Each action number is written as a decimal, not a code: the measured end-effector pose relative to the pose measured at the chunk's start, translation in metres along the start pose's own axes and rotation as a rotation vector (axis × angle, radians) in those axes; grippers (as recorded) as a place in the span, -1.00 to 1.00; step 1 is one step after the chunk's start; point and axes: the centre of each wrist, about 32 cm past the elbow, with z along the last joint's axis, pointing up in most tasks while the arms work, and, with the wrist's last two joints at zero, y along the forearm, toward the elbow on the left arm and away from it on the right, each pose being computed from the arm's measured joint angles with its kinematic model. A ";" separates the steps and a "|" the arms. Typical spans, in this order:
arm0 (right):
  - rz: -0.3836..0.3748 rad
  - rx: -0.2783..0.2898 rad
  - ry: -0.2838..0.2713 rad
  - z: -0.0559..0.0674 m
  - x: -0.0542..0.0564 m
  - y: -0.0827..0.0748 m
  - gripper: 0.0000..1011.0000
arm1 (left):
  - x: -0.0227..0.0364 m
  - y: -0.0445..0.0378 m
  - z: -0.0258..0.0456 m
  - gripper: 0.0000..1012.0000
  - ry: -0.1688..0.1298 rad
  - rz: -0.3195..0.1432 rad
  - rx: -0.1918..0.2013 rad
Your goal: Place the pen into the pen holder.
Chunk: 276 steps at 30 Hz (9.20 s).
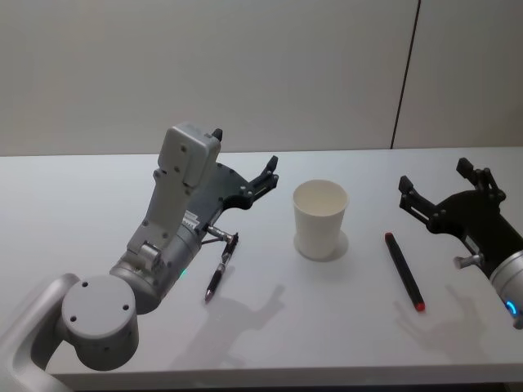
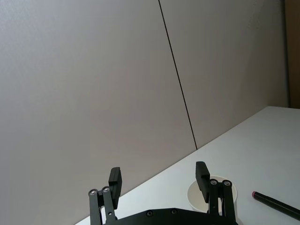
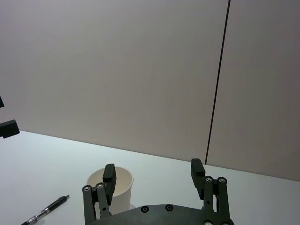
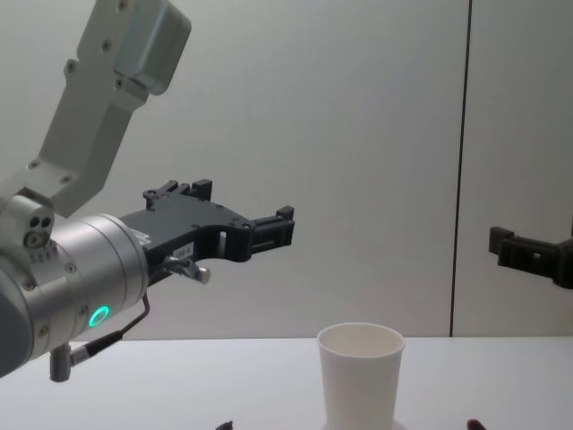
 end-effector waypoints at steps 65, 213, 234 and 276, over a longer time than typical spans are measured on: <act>-0.081 -0.112 -0.011 0.001 -0.005 0.017 0.98 | 0.0000 0.0000 0.0000 0.98 0.000 0.000 0.000; -0.174 -0.434 0.031 -0.044 -0.022 0.065 -0.67 | 0.0000 0.0000 0.0000 0.98 0.000 0.000 0.000; -0.137 -0.128 -0.018 -0.035 -0.017 0.059 -0.67 | 0.0000 0.0000 0.0000 0.98 0.000 0.000 0.000; 0.147 0.285 -0.115 -0.082 -0.030 0.125 -0.67 | 0.0000 0.0000 0.0000 0.98 0.000 0.000 0.000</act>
